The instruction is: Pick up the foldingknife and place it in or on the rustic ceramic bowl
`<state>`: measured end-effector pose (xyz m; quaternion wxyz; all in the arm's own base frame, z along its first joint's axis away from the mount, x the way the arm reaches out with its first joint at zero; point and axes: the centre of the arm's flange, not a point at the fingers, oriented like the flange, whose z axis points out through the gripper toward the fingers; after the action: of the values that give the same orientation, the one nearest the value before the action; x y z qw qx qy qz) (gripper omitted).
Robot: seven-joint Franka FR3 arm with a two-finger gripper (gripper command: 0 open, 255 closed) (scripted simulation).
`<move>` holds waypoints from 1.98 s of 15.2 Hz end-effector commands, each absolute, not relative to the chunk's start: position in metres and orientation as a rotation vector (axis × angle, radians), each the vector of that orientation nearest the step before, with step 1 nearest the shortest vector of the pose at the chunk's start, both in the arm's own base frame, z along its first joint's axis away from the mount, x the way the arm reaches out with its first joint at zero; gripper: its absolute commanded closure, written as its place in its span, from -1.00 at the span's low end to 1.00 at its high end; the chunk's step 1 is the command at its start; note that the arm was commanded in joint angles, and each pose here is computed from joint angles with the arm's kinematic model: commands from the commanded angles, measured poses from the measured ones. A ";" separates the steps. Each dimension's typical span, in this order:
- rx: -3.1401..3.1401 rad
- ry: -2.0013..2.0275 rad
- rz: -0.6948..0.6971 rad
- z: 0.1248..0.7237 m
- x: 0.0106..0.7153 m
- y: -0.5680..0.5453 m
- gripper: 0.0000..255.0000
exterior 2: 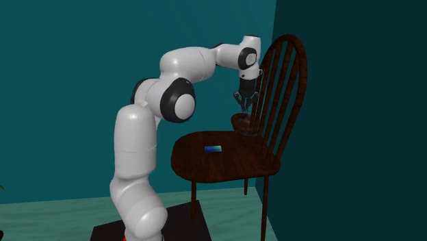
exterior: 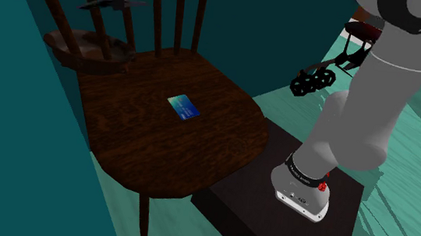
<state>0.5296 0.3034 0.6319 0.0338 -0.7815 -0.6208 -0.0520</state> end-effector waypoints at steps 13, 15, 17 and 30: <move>-2.404 -1.909 -0.160 0.584 0.575 0.351 1.00; -2.404 -1.909 -0.160 0.573 0.575 0.351 1.00; -2.404 -1.909 -0.160 0.563 0.575 0.351 1.00; -2.405 -1.908 -0.162 0.553 0.576 0.350 -1.00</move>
<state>0.5545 0.3604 0.5721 0.0587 -0.7752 -0.6281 -0.0325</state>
